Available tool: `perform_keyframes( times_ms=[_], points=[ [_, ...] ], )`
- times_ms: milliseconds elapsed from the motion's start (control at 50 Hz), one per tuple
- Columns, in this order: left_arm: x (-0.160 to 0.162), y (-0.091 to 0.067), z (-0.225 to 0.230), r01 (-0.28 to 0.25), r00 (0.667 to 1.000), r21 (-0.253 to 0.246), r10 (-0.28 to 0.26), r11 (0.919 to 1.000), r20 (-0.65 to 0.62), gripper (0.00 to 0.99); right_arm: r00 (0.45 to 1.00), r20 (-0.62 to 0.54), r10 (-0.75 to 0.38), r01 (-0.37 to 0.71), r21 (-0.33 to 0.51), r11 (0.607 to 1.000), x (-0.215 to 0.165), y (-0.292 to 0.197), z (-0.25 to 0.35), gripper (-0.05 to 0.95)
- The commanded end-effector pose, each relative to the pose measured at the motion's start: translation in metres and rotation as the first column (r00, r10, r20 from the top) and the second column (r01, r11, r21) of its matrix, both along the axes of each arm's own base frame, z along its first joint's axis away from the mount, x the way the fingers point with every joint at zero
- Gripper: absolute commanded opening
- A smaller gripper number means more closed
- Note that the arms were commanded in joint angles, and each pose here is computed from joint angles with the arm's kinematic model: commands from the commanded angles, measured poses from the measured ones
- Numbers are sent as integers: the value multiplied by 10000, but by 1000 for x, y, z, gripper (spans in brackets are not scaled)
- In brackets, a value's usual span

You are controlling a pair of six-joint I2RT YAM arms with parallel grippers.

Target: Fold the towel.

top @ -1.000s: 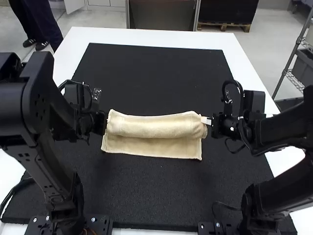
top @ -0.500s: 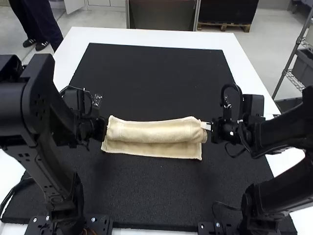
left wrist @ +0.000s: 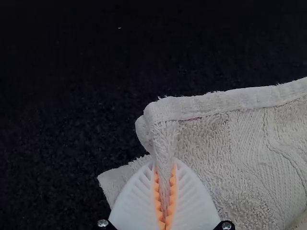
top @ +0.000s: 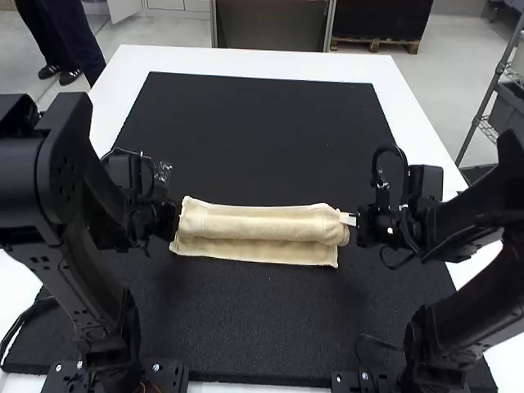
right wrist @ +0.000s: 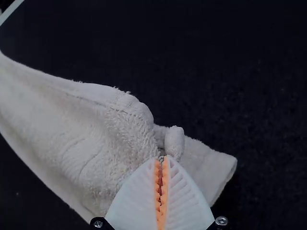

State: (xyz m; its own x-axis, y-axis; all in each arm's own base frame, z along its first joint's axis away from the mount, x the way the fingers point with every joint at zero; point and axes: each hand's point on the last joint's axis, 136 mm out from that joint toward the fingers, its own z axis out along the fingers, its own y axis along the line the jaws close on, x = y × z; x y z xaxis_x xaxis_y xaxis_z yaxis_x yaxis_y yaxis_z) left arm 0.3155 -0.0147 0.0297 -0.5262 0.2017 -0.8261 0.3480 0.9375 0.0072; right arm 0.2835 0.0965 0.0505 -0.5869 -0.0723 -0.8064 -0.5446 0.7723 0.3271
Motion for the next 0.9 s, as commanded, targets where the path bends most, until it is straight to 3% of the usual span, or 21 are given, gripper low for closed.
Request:
perform_keyframes(
  times_ms=[0, 200, 280, 340, 440, 540, 680, 820, 880],
  points=[
    [0, 8, -4, -257, 9997, 352, 256, 9991, 26, 18, 9997, 80, -244, 246, -225, 9994, 5, -9, -4, -20],
    [2, 12, -7, -441, 9990, 506, 436, 9977, 95, 25, 9996, -217, -179, 176, -145, 9997, 7, -7, -13, -7],
    [2, 13, -7, -461, 9989, 503, 457, 9977, 90, 105, 9996, -207, -187, 184, -154, 9997, 7, -8, -13, 85],
    [2, 13, -7, -489, 9988, 545, 484, 9973, 105, 107, 9994, -132, -335, 332, -266, 9991, 9, -11, -13, 297],
    [4, 13, -6, -477, 9988, 552, 469, 9973, 150, 108, 9993, -42, -385, 383, -302, 9988, 12, -12, -12, 356],
    [5, 13, -4, -488, 9986, 549, 478, 9973, 207, 195, 9993, -24, -378, 377, -277, 9989, 12, -11, -11, 407],
    [6, 14, -3, -493, 9985, 560, 477, 9972, 283, 303, 9991, 4, -413, 413, -245, 9988, 14, -11, -10, 595],
    [8, 15, 0, -586, 9976, 504, 566, 9970, 406, 598, 9991, -6, -425, 425, -161, 9990, 18, -11, -6, 828],
    [10, 17, 2, -674, 9966, 559, 646, 9962, 502, 831, 9991, 1, -421, 421, -143, 9990, 19, -11, -5, 828]
  ],
)
